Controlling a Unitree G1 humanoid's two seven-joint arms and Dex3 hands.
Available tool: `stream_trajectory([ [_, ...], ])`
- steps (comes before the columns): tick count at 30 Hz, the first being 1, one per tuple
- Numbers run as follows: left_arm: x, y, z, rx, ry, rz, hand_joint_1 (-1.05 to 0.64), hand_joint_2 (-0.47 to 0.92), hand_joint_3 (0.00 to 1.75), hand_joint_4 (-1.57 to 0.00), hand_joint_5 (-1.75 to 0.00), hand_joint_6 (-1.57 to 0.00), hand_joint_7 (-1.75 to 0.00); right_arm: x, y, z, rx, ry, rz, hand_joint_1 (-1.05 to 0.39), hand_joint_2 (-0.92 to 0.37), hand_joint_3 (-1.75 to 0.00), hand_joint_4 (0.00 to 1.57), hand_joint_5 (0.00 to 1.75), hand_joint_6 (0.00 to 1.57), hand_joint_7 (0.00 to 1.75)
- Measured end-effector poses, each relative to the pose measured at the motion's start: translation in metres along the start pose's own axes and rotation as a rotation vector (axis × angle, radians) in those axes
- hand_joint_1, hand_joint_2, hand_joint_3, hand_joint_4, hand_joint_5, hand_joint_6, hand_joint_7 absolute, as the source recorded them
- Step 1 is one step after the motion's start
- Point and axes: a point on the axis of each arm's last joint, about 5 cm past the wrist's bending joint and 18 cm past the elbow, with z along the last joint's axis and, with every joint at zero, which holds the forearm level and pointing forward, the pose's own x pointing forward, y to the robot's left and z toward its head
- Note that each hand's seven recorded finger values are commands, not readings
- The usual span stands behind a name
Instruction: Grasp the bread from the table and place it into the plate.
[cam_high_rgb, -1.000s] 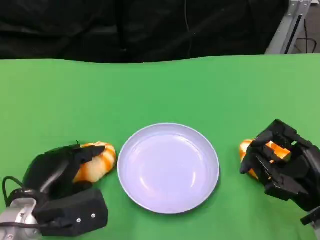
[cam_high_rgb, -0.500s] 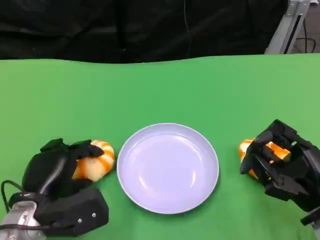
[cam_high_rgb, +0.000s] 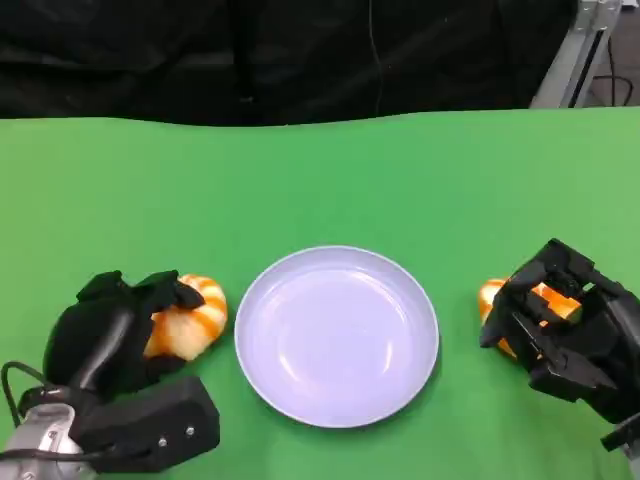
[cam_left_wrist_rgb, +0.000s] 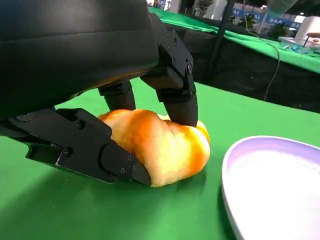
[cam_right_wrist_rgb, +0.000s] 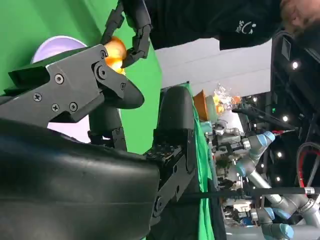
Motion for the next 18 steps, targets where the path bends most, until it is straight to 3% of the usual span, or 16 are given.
stream_trajectory([
  [18,-0.008,0.014,0.017,0.006,-0.113,0.148,-0.02,0.92,0.08,-0.40,-1.38,-0.59,-1.09,-0.001,-0.0004,-0.001,0.003,0.005,-0.002,-0.01,-0.66,-0.95,0.47,1.73,0.52,1.33],
])
